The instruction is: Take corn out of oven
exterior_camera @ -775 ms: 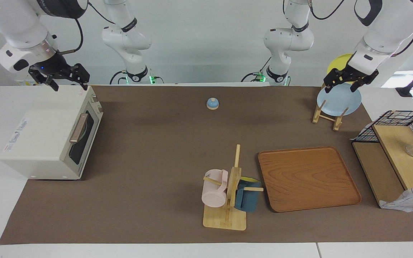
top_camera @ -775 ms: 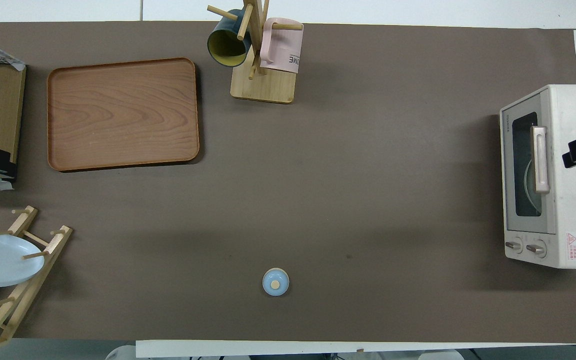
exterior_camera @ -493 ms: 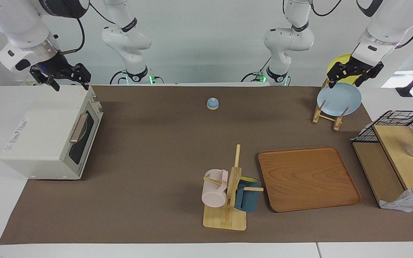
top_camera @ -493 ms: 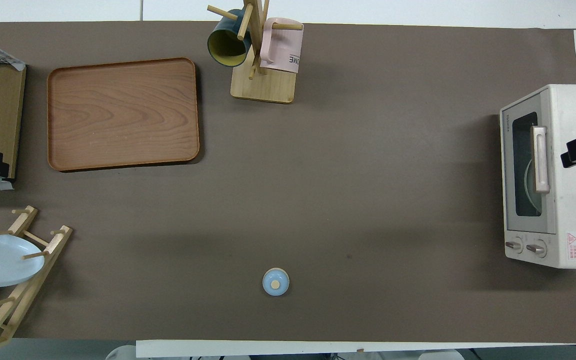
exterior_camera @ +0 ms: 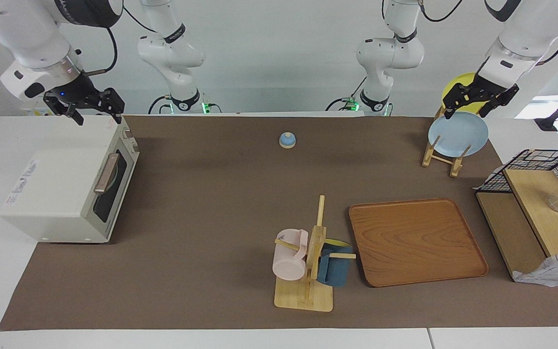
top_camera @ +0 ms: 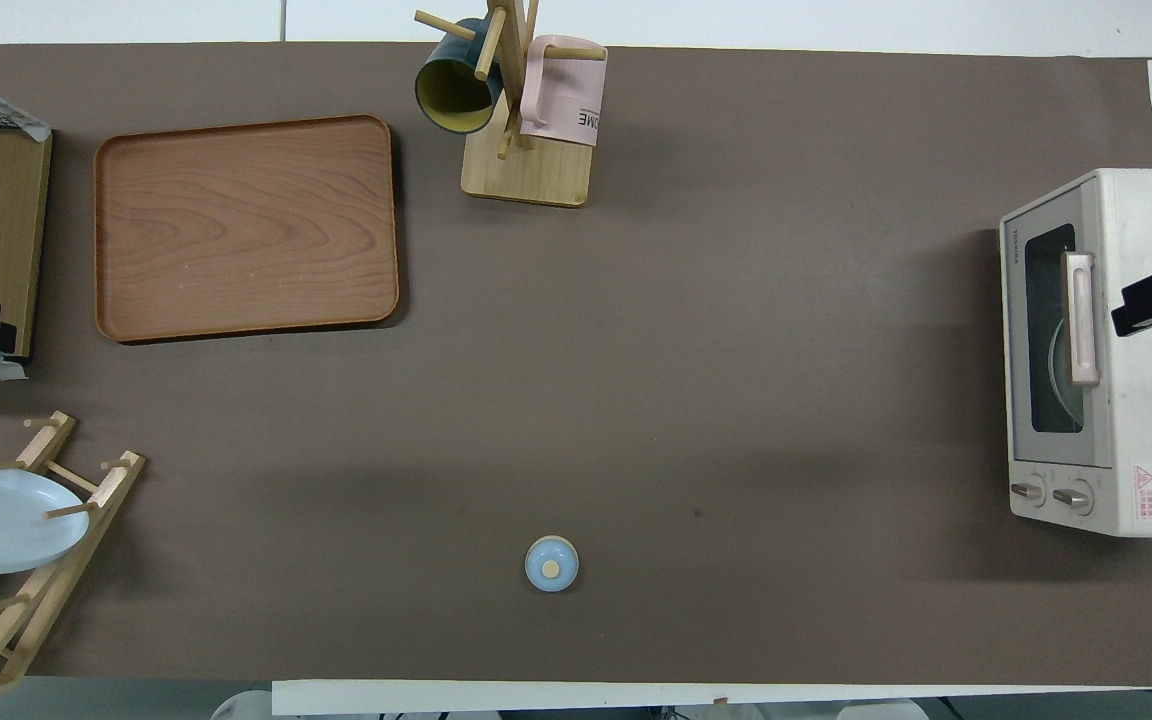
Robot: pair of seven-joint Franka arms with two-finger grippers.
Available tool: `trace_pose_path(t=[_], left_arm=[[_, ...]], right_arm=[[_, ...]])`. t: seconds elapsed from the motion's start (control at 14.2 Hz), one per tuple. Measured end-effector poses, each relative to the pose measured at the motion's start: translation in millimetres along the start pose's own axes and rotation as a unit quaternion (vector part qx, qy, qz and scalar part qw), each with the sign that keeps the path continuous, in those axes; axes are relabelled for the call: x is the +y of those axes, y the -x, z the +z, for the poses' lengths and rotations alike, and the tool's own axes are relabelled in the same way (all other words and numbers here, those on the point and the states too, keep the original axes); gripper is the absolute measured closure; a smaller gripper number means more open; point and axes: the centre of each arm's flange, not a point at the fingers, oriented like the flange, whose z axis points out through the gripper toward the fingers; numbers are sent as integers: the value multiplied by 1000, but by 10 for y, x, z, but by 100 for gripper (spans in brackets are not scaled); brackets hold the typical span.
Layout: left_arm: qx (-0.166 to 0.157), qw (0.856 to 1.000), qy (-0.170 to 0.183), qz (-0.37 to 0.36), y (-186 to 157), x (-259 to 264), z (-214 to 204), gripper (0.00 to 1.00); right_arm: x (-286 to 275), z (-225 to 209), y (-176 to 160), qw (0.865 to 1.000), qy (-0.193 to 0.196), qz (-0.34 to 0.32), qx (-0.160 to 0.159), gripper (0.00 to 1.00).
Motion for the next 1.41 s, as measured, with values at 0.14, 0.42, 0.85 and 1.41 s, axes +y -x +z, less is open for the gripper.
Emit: trace_pose_path(t=[0.14, 0.42, 0.85, 1.41], left_arm=[[0, 1000, 1, 0, 3, 1, -4, 0], [1, 1000, 1, -2, 9, -25, -11, 0], [1, 1000, 1, -2, 10, -26, -14, 0], [1, 1000, 1, -3, 10, -26, -14, 0]], right_arm=[[-24, 320, -52, 999, 5, -24, 22, 50], [52, 946, -176, 998, 42, -51, 2, 94], [169, 1297, -232, 997, 49, -56, -2, 99], [236, 1405, -222, 997, 56, -56, 0, 99]])
